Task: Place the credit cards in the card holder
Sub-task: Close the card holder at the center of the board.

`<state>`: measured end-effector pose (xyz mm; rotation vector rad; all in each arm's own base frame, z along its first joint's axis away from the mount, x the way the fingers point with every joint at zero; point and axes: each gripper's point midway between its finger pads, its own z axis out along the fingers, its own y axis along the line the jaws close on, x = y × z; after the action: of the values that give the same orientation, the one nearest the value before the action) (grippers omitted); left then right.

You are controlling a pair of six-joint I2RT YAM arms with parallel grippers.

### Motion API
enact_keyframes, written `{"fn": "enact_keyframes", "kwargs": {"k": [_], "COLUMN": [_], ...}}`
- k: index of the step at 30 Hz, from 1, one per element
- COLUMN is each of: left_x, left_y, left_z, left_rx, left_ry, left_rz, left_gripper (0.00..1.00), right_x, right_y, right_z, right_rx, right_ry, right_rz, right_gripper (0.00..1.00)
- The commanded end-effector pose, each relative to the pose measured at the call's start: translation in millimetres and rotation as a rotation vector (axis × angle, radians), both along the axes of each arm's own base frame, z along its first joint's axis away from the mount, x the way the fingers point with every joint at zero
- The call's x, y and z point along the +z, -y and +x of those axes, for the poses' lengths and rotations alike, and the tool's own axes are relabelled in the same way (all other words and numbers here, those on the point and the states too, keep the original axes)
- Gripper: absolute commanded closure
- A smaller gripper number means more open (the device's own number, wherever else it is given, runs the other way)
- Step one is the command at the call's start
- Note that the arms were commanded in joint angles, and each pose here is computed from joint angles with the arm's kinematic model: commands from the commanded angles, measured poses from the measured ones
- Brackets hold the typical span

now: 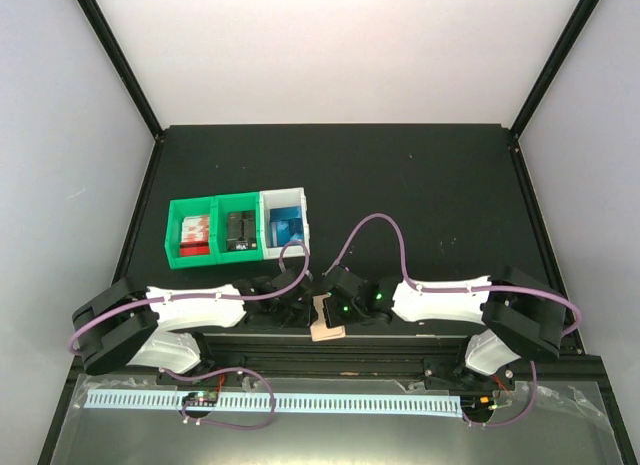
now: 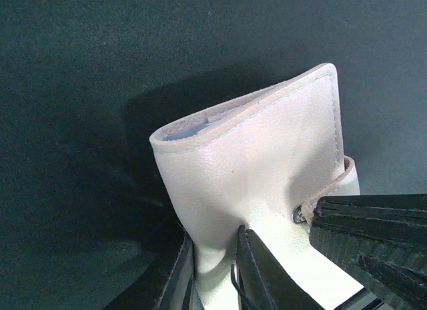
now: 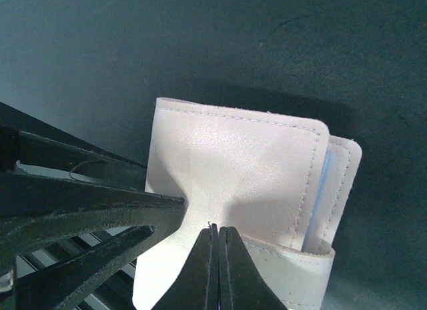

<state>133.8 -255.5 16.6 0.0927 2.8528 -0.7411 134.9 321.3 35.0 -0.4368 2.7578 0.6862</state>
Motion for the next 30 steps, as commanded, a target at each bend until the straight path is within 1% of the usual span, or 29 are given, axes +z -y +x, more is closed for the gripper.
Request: {"fn": "enact_keyframes", "kwargs": {"k": [1, 10, 19, 30], "left_x": [-24.7, -24.9, -25.4, -26.9], "left_y": [-22.8, -22.3, -22.8, -23.6], "left_z": [-14.3, -14.2, -14.1, -14.7], "left_rx": [-0.013, -0.016, -0.016, -0.019], "left_ry": [-0.045, -0.045, -0.043, -0.045], "left_rz": [0.101, 0.101, 0.103, 0.106], "left_gripper": [0.82, 0.82, 0.82, 0.82], "right_x": [9.0, 2.6, -4.7, -2.6], "right_y": [2.0, -2.5, -13.7, -8.0], "right_z": [11.9, 8.8, -2.3, -6.0], "right_rx": [-0.063, -0.043, 0.023, 0.034], "right_ry": [0.059, 0.038, -0.011, -0.014], "right_rz": [0.024, 0.021, 0.029, 0.006], "right_gripper": [0.99, 0.99, 0.99, 0.99]}}
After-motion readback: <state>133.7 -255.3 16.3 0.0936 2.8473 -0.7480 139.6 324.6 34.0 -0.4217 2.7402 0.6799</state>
